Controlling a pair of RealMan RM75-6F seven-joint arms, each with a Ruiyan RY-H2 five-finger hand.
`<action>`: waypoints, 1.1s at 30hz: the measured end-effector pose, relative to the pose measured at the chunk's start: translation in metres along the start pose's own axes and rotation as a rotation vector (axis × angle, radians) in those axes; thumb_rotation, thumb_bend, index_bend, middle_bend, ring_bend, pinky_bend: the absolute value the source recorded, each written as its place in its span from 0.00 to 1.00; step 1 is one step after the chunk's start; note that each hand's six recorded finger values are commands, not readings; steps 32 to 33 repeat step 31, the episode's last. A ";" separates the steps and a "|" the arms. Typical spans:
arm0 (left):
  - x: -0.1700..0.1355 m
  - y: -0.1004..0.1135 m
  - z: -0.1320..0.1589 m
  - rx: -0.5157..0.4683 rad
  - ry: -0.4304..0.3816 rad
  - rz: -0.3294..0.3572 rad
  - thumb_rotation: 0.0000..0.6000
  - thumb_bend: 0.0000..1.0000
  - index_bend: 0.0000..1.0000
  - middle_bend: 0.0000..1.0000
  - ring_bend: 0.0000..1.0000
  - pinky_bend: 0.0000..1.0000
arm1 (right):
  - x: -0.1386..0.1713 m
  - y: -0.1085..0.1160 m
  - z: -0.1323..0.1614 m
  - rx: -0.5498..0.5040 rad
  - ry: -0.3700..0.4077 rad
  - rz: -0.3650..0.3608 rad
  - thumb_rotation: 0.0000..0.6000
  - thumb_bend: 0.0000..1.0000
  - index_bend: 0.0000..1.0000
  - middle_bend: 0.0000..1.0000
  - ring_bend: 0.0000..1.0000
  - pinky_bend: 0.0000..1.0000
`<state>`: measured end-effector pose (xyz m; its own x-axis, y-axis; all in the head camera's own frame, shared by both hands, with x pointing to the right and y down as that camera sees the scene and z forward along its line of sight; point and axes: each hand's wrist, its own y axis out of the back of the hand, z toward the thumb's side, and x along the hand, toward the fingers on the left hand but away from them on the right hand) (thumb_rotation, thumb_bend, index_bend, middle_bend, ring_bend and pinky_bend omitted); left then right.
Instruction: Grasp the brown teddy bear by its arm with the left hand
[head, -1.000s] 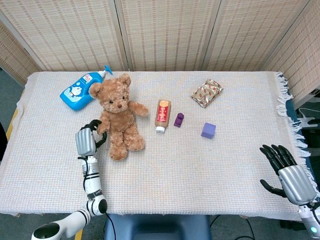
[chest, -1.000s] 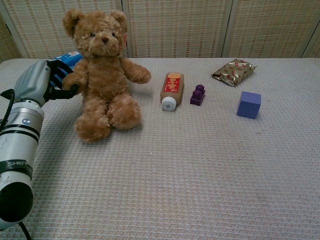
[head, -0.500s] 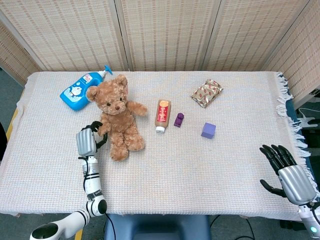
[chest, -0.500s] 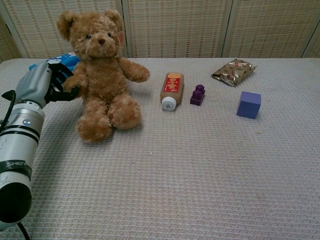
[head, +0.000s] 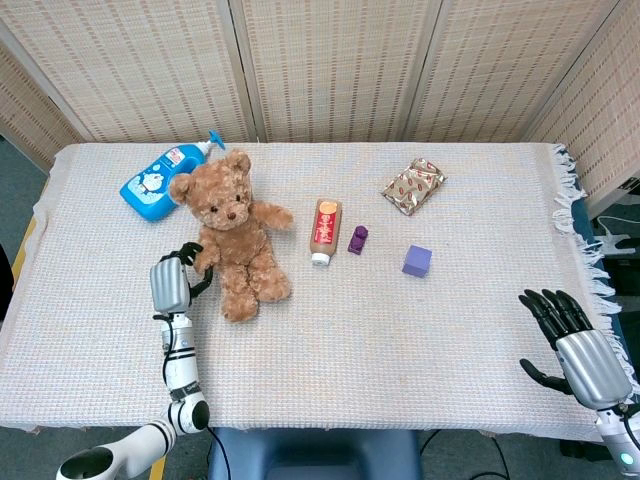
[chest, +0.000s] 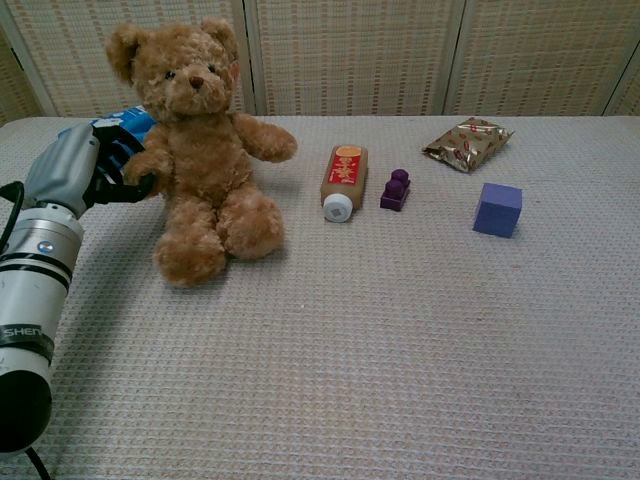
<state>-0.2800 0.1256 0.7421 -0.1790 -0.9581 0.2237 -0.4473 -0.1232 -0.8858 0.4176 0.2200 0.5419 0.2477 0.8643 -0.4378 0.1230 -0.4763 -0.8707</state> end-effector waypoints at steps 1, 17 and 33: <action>0.001 0.002 -0.001 0.003 -0.007 0.003 1.00 0.40 0.18 0.28 0.32 0.47 | 0.000 -0.001 0.000 0.002 0.000 0.002 1.00 0.13 0.00 0.04 0.00 0.03; -0.047 0.093 -0.056 0.185 -0.222 -0.103 1.00 0.41 0.00 0.00 0.00 0.32 | -0.001 -0.007 0.004 0.016 0.001 0.016 1.00 0.13 0.00 0.04 0.00 0.03; -0.128 0.159 -0.080 0.371 -0.238 -0.244 1.00 0.40 0.00 0.00 0.00 0.31 | -0.003 -0.014 0.006 0.041 0.003 0.024 1.00 0.13 0.00 0.04 0.00 0.03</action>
